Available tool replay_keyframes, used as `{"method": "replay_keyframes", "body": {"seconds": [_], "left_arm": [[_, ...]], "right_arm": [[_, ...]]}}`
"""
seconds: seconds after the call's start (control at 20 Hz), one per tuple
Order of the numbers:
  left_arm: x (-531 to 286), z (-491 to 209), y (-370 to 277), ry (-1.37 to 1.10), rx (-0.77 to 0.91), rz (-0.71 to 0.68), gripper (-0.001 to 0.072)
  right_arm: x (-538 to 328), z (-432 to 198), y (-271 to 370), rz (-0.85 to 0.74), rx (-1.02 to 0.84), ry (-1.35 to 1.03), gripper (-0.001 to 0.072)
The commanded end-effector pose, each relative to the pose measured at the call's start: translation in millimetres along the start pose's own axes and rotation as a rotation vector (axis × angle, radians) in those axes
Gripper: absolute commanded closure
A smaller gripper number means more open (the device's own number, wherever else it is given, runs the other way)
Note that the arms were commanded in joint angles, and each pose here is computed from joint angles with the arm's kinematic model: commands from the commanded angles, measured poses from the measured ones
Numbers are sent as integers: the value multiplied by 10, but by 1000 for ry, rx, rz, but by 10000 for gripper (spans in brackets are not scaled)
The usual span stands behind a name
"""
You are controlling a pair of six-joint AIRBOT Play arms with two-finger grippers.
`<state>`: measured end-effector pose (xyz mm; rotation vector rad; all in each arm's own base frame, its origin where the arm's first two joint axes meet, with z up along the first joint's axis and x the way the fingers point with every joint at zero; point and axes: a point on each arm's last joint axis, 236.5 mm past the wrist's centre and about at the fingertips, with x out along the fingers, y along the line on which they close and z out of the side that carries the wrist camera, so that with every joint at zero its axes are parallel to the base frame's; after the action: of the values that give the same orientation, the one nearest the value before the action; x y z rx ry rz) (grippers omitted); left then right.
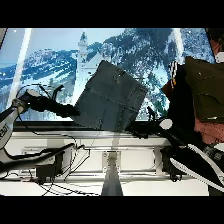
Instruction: Fold the clothes and pants, and hang the long-sleeved shirts on hangers.
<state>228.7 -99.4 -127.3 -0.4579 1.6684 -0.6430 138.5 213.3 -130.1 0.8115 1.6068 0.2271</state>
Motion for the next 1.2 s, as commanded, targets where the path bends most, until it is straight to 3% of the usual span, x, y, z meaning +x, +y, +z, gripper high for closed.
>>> {"method": "replay_keyframes", "body": {"seconds": [0.0, 0.05, 0.1, 0.2, 0.25, 0.3, 0.5, 0.7, 0.9, 1.05, 1.15], "left_arm": [[168, -13, 50, 40, 103, 61, 551], [182, -28, 18, 50, 127, 54, 634], [192, -44, -4, 59, 138, 50, 635], [200, -31, -46, 58, 144, 43, 634], [195, -2, -85, 44, 139, 31, 635], [164, 36, -102, 30, 145, 33, 636], [-459, 563, -355, -168, 265, 106, 636], [-2070, 1016, -992, -612, 413, 270, 636], [-3295, 424, -1814, -989, 578, 460, 636], [-3614, -232, -2313, -1173, 688, 586, 636], [-3694, -597, -2527, -1279, 664, 601, 636]], "right_arm": [[25, -37, -71, -33, -47, 11, 308], [26, -49, -55, -25, -38, 16, 335], [26, -38, -20, -11, -22, 11, 439], [21, 54, 59, 18, 5, -26, 552], [8, 110, 118, 32, 4, -46, 652], [-20, 165, 221, 48, -38, -60, 680], [-403, 393, 1194, 176, -449, -127, 681], [-1184, 566, 2178, 224, -799, -290, 681], [-2127, 159, 2992, 405, -964, -396, 681], [-2724, -334, 3228, 517, -1058, -428, 681], [-2990, -574, 3256, 582, -1015, -431, 681]]}}
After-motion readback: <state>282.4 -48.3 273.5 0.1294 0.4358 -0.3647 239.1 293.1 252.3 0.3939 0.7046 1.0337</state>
